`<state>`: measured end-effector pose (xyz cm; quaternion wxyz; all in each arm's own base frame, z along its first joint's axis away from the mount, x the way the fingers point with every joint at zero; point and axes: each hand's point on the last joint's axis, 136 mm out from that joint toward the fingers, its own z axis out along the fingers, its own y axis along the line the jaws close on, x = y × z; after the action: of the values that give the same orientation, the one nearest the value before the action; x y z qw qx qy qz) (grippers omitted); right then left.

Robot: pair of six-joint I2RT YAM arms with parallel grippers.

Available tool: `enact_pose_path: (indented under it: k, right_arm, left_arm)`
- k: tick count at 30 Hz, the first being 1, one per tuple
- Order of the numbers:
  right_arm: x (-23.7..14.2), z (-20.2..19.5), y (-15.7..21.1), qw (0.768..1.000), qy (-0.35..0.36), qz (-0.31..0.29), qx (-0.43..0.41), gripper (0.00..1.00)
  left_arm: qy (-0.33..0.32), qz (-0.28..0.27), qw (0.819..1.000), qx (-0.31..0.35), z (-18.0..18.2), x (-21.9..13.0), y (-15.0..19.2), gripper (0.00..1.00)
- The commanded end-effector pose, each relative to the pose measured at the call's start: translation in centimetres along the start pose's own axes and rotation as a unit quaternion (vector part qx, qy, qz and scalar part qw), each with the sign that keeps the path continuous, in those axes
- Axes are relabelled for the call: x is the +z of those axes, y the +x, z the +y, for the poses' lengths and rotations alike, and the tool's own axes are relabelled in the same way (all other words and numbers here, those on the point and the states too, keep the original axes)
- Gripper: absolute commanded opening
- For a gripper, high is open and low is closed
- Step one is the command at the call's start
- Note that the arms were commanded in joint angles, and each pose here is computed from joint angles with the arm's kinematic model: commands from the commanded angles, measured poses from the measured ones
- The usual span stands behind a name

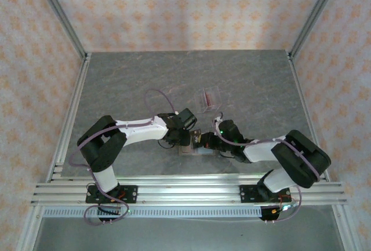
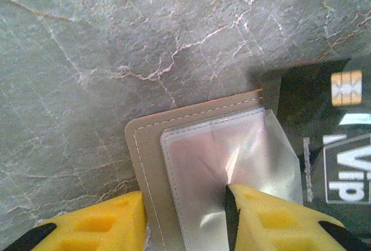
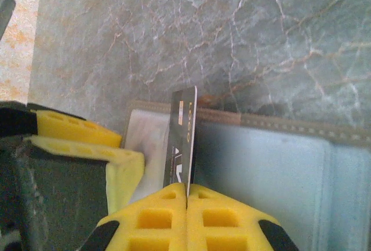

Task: Put the credit cards into the card holder
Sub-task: Insert the credit card into the card slot.

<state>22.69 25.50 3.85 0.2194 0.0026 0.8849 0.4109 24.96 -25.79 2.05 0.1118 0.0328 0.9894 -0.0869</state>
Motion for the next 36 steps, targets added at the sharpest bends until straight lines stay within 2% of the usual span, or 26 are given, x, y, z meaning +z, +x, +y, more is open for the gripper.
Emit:
enact_pose_path:
  k: [1, 10, 26, 36]
  right_arm:
    - [-0.5, -1.9, 2.2, 0.999, 0.039, 0.025, 0.013, 0.0]
    - [-1.3, -2.6, 3.2, 0.998, 0.05, 0.03, 0.025, 0.0]
    - [0.8, -1.4, 2.6, 0.998, 0.029, 0.04, 0.026, 0.0]
    - [2.0, -1.4, 3.7, 0.998, 0.011, 0.038, 0.05, 0.0]
  left_arm:
    - [-0.052, 0.039, 0.998, 0.009, 2.1, 0.6, 2.4, 0.39]
    - [-0.05, 0.038, 0.998, 0.013, 2.0, 0.5, 2.4, 0.4]
    - [-0.049, 0.039, 0.998, 0.012, 2.1, 0.6, 2.5, 0.4]
    - [-0.028, 0.035, 0.999, 0.012, 1.0, -0.4, 2.0, 0.4]
